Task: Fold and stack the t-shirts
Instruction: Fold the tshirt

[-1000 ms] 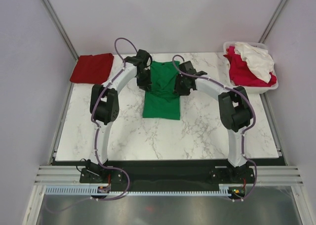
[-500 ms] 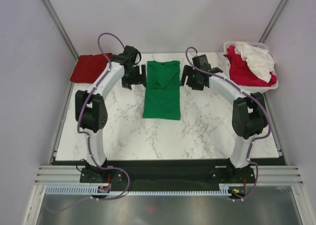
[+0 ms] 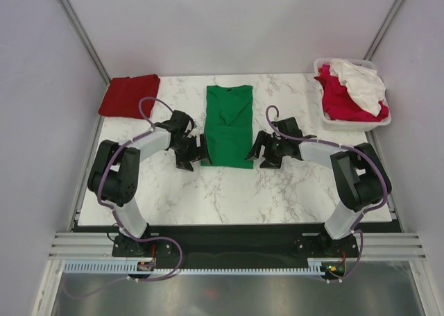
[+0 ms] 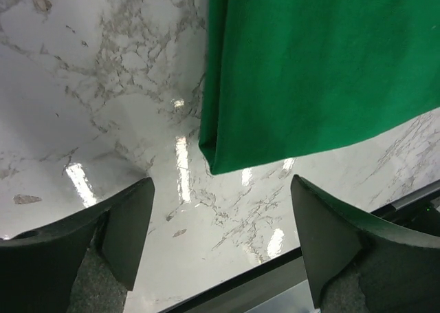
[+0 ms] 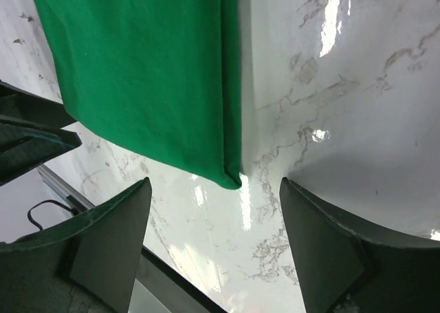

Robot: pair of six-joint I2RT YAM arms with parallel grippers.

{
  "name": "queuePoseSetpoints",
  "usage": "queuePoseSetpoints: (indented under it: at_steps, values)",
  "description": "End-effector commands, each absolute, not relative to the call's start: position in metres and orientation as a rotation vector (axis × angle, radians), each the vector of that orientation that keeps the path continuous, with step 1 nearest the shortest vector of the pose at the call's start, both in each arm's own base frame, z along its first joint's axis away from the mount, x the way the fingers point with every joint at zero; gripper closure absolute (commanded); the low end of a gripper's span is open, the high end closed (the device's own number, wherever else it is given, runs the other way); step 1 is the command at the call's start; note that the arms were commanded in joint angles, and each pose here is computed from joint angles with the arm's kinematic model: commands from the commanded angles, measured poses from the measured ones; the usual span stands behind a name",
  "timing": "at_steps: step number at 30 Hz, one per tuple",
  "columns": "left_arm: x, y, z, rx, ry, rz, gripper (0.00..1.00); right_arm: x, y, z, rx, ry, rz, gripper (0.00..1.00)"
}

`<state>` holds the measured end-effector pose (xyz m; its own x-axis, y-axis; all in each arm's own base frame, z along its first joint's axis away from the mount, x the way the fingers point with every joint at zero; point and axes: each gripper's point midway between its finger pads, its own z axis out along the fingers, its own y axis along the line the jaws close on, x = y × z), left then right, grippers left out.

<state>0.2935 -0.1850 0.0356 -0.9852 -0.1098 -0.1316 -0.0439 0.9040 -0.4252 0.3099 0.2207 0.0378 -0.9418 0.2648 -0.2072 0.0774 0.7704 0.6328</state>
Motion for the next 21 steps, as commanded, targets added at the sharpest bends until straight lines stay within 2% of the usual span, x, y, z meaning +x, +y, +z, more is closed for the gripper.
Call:
queuePoseSetpoints:
  at_steps: [1,10,13,14,17,18,19,20,21]
  values:
    - [0.319,-0.203,0.045,-0.145,2.783,-0.764,0.13,0.309,0.230,0.037,0.259,2.647,1.019,0.16]
    - [0.319,-0.200,0.030,-0.203,2.786,-0.740,0.15,0.294,0.237,0.016,0.280,2.691,1.033,0.32]
    - [0.319,-0.201,0.026,-0.212,2.791,-0.743,0.20,0.292,0.239,0.011,0.283,2.705,1.023,0.38]
    - [0.318,-0.201,0.024,-0.216,2.797,-0.743,0.23,0.292,0.238,0.009,0.288,2.709,1.019,0.41]
    - [0.314,-0.200,0.021,-0.218,2.800,-0.722,0.41,0.291,0.237,0.004,0.290,2.720,1.001,0.51]
    - [0.312,-0.200,0.020,-0.217,2.802,-0.715,0.52,0.292,0.237,0.003,0.292,2.718,0.999,0.53]
    - [0.310,-0.201,0.018,-0.208,2.804,-0.695,0.55,0.296,0.239,0.005,0.285,2.696,1.012,0.55]
    - [0.308,-0.202,0.018,-0.207,2.805,-0.691,0.60,0.295,0.239,0.005,0.282,2.697,1.014,0.62]
    - [0.308,-0.203,0.018,-0.205,2.806,-0.685,0.70,0.295,0.239,0.005,0.285,2.694,1.014,0.66]
